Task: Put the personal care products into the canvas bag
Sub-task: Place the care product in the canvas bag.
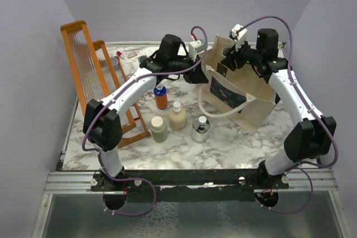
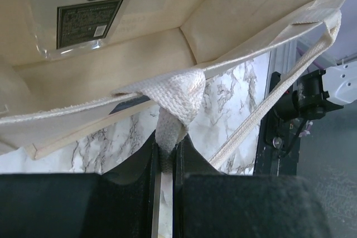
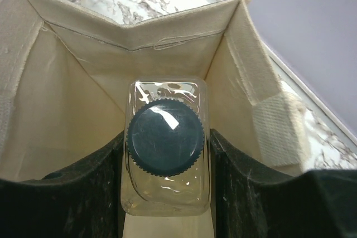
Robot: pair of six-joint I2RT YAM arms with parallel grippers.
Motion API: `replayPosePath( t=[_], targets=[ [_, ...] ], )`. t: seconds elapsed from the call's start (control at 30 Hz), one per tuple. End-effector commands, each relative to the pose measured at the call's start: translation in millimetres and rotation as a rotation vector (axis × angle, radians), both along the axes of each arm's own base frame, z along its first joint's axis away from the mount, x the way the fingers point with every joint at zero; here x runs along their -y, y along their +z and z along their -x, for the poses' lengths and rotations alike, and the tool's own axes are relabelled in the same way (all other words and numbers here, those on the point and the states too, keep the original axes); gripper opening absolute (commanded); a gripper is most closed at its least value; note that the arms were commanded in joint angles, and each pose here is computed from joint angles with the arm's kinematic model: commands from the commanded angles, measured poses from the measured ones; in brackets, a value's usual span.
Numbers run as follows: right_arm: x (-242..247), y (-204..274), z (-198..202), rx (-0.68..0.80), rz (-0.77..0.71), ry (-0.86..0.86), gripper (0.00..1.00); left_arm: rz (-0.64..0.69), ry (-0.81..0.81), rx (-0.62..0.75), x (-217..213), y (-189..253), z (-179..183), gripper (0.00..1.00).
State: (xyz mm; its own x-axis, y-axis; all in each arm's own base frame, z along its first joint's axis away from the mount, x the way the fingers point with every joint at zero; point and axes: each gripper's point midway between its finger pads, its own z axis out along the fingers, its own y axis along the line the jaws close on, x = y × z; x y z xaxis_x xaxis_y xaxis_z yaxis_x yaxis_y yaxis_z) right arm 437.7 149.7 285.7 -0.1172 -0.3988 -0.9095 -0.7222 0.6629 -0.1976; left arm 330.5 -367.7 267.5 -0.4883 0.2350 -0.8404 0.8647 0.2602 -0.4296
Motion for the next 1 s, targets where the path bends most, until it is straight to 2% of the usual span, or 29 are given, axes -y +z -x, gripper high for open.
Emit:
replayPosePath(
  t=[0.0,0.53,0.97],
  targets=[
    [-17,44,-17,0.218,-0.052,0.102,0.01,0.038,-0.018,-0.008,1,13,-3,0.0],
    [-10,5,-54,0.279,0.038,0.074,0.01,0.035,-0.06,0.006,-3,11,5,0.0],
    [7,-31,-68,0.219,0.082,0.044,0.01,0.001,-0.026,0.024,-8,4,-1,0.0]
  ],
)
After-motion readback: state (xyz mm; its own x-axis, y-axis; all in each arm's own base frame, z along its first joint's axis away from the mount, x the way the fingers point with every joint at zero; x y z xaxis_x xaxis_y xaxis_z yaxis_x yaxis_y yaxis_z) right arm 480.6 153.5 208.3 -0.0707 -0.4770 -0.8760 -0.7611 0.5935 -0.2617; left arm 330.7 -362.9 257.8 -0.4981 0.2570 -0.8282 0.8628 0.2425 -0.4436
